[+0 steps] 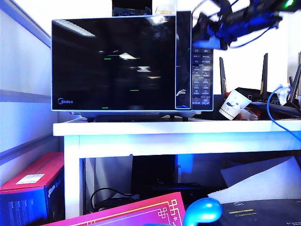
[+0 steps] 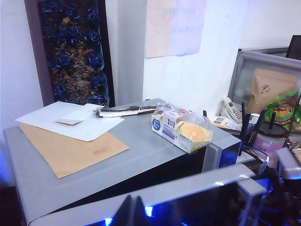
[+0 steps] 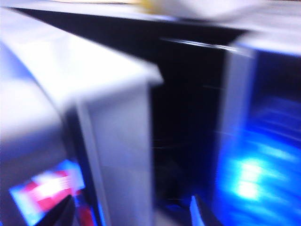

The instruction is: Open the microwave door, place the box of snacks from the top of the microwave inside, then close the microwave door.

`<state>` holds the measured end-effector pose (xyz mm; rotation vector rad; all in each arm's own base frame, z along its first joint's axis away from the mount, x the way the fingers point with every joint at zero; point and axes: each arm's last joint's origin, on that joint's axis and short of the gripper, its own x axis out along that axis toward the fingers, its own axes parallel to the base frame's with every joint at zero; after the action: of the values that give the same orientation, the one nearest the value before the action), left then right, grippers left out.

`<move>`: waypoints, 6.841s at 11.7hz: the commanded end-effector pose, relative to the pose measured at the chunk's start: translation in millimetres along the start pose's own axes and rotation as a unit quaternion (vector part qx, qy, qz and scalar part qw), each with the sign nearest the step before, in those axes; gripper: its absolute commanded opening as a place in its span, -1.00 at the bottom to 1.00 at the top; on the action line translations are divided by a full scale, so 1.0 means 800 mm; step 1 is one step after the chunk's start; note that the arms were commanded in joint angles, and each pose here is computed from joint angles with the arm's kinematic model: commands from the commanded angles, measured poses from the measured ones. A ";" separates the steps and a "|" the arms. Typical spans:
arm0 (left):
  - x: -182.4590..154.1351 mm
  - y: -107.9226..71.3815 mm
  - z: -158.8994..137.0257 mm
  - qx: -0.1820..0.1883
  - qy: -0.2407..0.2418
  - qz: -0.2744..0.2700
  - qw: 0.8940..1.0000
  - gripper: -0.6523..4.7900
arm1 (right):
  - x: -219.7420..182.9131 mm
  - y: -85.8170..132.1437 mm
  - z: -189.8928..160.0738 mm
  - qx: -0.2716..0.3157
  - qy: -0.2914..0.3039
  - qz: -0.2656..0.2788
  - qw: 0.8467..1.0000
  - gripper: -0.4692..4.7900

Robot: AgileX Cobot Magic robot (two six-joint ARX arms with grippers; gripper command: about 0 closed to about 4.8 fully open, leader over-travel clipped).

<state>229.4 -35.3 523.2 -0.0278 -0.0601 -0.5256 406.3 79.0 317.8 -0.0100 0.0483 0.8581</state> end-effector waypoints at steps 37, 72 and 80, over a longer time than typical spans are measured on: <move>-0.002 -0.001 -0.004 -0.008 0.021 -0.003 1.000 -0.78 | 0.051 0.233 0.075 0.119 -0.001 0.461 0.879 0.40; 0.104 0.039 -0.116 -0.009 0.190 -0.133 0.973 -0.78 | 0.047 0.163 0.099 0.124 -0.171 0.201 0.957 -0.56; 0.104 0.037 -0.116 -0.009 0.190 -0.136 0.972 -0.78 | 0.058 0.139 0.150 -0.065 -0.194 -0.171 0.964 1.00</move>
<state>321.6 -55.0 433.0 0.0591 0.3402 -0.7916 355.8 189.5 431.9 0.0286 -0.3647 0.5304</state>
